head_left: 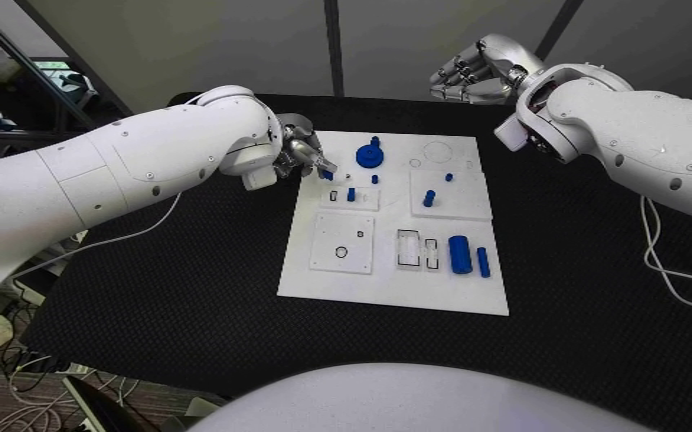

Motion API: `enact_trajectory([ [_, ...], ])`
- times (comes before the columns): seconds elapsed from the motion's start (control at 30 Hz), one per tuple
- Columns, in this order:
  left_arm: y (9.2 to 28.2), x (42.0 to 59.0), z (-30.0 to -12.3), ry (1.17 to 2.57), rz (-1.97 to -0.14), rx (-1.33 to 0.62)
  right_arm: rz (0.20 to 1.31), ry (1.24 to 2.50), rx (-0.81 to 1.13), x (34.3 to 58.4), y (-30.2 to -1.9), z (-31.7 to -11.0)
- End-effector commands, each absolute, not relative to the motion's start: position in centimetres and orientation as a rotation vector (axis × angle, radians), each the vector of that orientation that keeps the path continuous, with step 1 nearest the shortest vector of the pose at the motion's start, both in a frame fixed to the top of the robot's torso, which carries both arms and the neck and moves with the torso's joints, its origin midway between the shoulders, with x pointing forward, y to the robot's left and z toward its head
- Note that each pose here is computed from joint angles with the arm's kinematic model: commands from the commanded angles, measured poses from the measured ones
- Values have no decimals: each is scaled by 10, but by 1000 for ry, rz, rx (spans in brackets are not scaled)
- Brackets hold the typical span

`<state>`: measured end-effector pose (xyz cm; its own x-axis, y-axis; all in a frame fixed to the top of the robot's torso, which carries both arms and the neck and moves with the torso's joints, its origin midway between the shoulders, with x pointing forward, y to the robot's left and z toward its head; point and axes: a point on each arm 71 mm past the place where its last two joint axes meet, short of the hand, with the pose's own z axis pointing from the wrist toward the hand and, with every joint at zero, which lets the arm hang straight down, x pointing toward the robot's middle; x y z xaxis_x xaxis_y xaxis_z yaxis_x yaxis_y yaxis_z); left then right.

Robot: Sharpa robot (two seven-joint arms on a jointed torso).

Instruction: Assemble the parts on the task board

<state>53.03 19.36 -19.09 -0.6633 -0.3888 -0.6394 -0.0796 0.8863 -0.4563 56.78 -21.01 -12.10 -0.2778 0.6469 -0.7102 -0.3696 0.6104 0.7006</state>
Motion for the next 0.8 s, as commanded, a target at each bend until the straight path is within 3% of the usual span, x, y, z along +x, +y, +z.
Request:
enact_trajectory([
  [0.03,192,528,-190,2208,-464,-312,1004,1566,233,568,-210,-120],
  [0.3,184,517,-202,2210,-419,-215,1006,1567,231,568,-209,-120],
  [0.8,181,517,-207,2222,-386,-169,1008,1569,231,568,-209,-120],
])
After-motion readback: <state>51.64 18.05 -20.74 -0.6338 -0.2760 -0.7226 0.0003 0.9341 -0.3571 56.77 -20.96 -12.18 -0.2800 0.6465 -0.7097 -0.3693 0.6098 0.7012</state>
